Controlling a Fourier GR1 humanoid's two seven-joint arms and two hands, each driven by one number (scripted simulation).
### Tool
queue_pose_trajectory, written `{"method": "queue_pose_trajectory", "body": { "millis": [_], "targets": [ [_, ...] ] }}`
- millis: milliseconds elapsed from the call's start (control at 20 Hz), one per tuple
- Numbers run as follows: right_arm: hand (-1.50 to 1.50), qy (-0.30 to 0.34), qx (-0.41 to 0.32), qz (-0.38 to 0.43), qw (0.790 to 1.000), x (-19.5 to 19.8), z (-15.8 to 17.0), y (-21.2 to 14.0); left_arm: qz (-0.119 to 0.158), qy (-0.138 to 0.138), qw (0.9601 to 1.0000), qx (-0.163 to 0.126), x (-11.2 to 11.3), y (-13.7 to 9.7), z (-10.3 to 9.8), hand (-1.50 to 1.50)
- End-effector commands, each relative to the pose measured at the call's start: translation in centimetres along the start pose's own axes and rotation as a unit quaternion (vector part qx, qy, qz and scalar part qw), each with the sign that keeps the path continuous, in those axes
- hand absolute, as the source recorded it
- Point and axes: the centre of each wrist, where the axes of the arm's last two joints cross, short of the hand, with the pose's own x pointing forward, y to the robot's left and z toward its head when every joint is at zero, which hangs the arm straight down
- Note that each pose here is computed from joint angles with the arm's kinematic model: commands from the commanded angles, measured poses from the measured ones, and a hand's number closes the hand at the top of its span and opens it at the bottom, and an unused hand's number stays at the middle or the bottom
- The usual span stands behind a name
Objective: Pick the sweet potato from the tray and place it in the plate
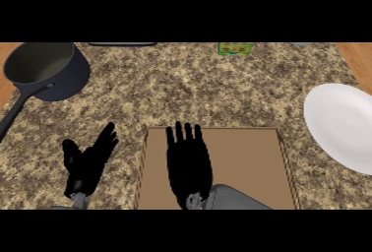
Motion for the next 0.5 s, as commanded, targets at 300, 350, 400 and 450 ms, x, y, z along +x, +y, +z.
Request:
{"method": "queue_pose_trajectory", "body": {
  "millis": [300,350,400,450],
  "targets": [
    [-1.50,0.070,-0.002,0.060,0.996,1.0,0.5,1.1,0.004,0.000,1.0000,0.007,-2.5,0.9,0.9,0.00],
    [-1.50,0.079,-0.007,0.057,0.995,1.0,-0.4,3.5,0.000,0.003,1.0000,0.005,0.1,0.6,-0.3,0.00],
    [-1.50,0.082,-0.006,0.063,0.995,0.2,-1.2,2.9,0.001,0.008,0.9999,0.008,-1.3,-0.9,-0.5,0.00],
    [-1.50,0.086,-0.013,0.063,0.994,0.8,-1.1,2.6,0.002,-0.001,1.0000,0.003,0.1,-0.7,-0.8,0.00]
  ]
}}
